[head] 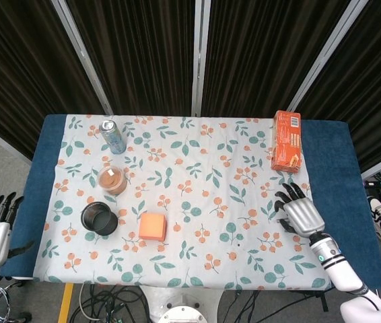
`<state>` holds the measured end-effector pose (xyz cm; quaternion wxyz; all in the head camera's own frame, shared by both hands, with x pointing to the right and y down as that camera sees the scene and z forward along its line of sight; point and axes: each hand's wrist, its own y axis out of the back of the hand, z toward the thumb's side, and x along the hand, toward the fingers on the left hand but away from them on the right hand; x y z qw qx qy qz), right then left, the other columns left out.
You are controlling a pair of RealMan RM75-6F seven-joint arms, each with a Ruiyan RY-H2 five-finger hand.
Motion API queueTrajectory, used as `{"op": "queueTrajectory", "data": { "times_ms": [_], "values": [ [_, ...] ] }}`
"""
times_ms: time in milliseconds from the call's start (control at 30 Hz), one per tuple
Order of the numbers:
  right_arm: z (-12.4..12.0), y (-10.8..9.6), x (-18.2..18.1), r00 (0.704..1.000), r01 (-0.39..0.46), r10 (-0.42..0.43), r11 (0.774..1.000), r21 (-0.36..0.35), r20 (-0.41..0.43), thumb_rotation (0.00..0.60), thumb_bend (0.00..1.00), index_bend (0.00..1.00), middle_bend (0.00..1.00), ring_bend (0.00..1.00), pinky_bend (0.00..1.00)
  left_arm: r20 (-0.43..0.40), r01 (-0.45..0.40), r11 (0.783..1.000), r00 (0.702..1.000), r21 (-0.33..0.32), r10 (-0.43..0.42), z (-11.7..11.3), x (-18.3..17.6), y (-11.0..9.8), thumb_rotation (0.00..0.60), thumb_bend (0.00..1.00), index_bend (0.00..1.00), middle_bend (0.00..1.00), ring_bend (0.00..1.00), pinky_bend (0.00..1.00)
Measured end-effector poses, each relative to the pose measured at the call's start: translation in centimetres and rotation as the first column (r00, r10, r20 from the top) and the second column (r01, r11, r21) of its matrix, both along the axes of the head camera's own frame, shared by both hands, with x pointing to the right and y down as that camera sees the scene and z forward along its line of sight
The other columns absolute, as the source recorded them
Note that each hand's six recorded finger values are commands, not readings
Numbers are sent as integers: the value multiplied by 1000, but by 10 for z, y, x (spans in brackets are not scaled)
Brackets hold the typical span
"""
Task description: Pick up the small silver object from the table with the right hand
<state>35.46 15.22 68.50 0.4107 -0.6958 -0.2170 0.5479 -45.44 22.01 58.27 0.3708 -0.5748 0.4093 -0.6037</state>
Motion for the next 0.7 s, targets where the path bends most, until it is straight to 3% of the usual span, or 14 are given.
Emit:
{"op": "queueTrajectory", "data": {
  "times_ms": [367, 700],
  "values": [
    [24, 12, 5, 999, 12, -13, 1000, -28, -49, 600, 265, 507, 224, 0, 0, -20, 6, 1000, 1000, -23, -7, 4, 0, 3, 600, 0, 111, 53, 0, 0],
    [30, 13, 7, 999, 4, -5, 1000, -20, -45, 600, 282, 591, 233, 0, 0, -31, 13, 1000, 999, -26, -14, 4, -1, 4, 600, 0, 111, 52, 0, 0]
  ]
}}
